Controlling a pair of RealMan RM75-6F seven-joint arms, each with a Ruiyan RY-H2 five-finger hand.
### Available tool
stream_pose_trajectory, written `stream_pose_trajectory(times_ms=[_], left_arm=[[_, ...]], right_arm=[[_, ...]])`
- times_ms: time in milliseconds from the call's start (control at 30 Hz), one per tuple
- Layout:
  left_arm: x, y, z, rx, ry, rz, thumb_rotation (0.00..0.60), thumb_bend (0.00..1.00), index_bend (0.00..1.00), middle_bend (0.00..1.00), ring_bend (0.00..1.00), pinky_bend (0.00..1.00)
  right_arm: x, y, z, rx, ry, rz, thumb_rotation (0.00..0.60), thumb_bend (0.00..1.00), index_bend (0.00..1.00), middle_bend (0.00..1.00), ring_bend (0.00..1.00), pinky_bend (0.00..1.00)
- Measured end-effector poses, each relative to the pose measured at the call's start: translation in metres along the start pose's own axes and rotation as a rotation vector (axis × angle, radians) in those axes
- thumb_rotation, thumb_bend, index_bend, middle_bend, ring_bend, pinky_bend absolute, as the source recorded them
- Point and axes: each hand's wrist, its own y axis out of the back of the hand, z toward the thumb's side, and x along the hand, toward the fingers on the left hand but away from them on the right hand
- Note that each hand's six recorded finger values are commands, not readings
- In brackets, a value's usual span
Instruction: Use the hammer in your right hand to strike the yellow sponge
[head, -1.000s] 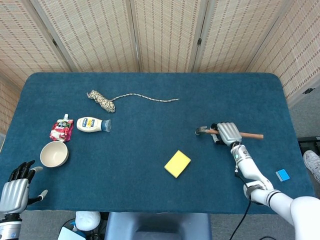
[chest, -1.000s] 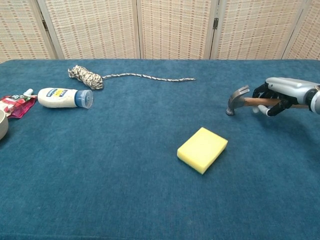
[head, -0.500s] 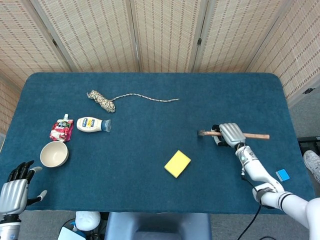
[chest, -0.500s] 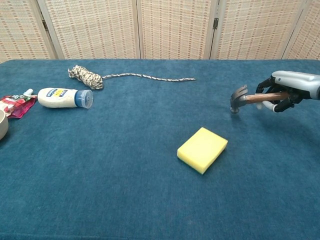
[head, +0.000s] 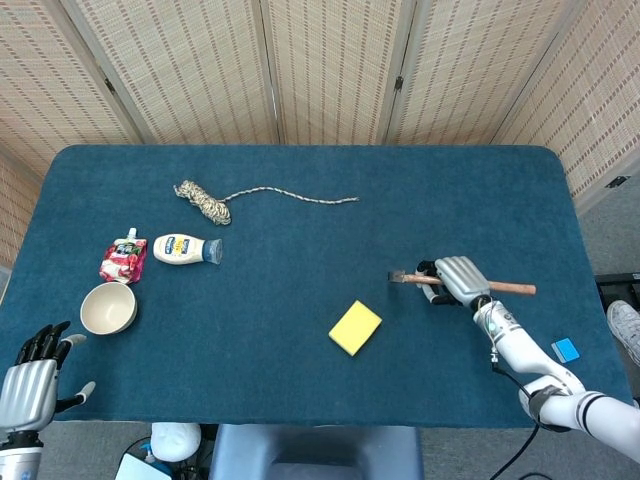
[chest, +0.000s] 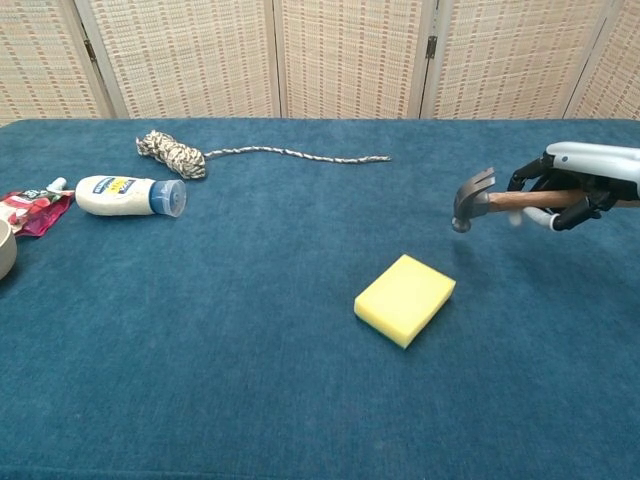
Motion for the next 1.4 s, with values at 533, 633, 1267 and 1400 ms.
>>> stream_pose_trajectory(times_ms=[533, 633, 1267, 1400], left_arm=[[-0.004, 0.002, 0.003, 0.013, 0.005, -0.003, 0.6, 0.21, 0.29, 0.14, 0.11, 0.17], [-0.005, 0.003, 0.002, 0.015, 0.009, -0.002, 0.6, 0.21, 0.29, 0.14, 0.11, 0.17], [-0.012, 0.001, -0.001, 0.015, 0.028, -0.012, 0.6, 0.21, 0.29, 0.14, 0.11, 0.17], [-0.011, 0.005, -0.002, 0.018, 0.028, 0.0, 0.6, 0.21, 0.29, 0.14, 0.11, 0.17]], right_arm=[[0.017, -0.017, 0.049, -0.086, 0.162, 0.143, 0.6, 1.0, 0.85, 0.8, 0.75, 0.82], [0.014, -0.024, 0.059, -0.094, 0.19, 0.164, 0.6, 1.0, 0.85, 0.81, 0.75, 0.82], [0.009, -0.046, 0.065, -0.022, 0.201, 0.212, 0.6, 1.0, 0.85, 0.81, 0.75, 0.82], [0.011, -0.037, 0.067, -0.052, 0.216, 0.167, 0.6, 1.0, 0.85, 0.81, 0.75, 0.82]])
